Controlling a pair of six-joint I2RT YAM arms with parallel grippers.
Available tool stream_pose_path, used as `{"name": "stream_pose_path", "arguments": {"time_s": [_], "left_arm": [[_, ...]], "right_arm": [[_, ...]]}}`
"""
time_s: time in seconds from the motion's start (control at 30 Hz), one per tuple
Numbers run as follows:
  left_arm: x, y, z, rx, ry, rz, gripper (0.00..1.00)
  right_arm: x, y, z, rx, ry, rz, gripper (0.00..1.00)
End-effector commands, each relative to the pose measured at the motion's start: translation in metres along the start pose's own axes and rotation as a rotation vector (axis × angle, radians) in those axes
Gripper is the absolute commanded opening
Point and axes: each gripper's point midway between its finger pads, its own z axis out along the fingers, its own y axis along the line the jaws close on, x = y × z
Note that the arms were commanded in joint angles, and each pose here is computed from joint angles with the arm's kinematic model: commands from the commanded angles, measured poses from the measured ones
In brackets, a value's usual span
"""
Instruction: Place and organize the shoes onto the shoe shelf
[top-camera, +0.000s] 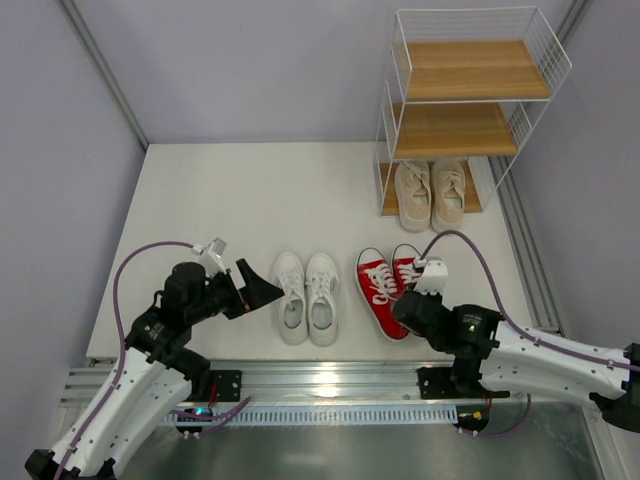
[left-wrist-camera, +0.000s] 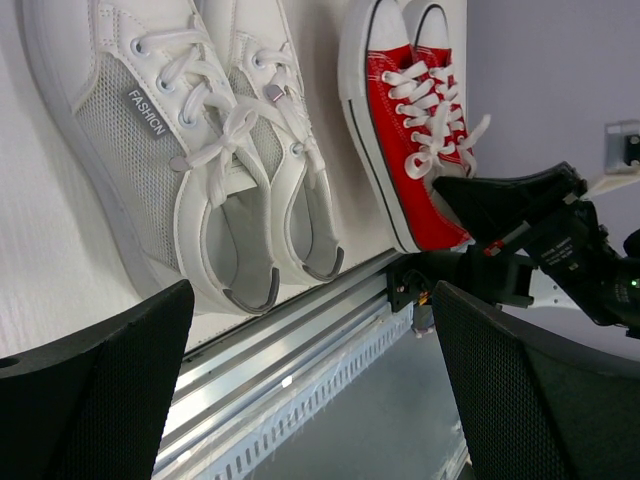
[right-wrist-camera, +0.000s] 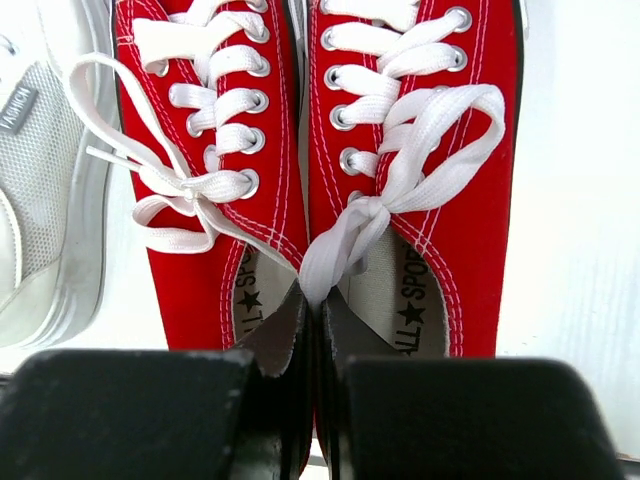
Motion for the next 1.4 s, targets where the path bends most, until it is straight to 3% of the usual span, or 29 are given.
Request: {"name": "stream_pose_path", "arguments": {"time_s": [0.0,0.33,0.5,0.8,1.0,1.17,1.37], "left_arm": [[-0.003,-0.007,0.0,0.031,-0.01,0.022,1.0],[-0.006,-0.01,-0.001,0.041,-0.021,0.018,1.0],[-0.006,-0.012,0.0,0.047,-0.023,0.019,1.0],[-0.011,-0.022,0.0,0.08,-0.031,0.022,1.0],[-0.013,-0.027,0.0,0.101,-0.03,0.025,1.0],[-0.013,-0.029,-0.004,0.11,-0.036,0.03,1.0],[-0.014,-0.031,-0.012,0.1,-0.053,0.057,1.0]], "right_arm": [[-0.067,-0.005,-0.032,-0.019,-0.227,0.094,0.04],[-0.131,-0.055,-0.094,0.063,-0.411,0.157,0.04],[-0.184,-0.082,-0.134,0.172,-0.584,0.211,0.04],[-0.26,-0.066,-0.185,0.16,-0.764,0.122,0.04],[-0.3,-0.043,-0.198,0.144,-0.786,0.03,0.04],[-0.314,-0.03,-0.161,0.046,-0.68,-0.025,0.04],[-0.323,-0.036,-0.143,0.019,-0.661,-0.015,0.04]]}}
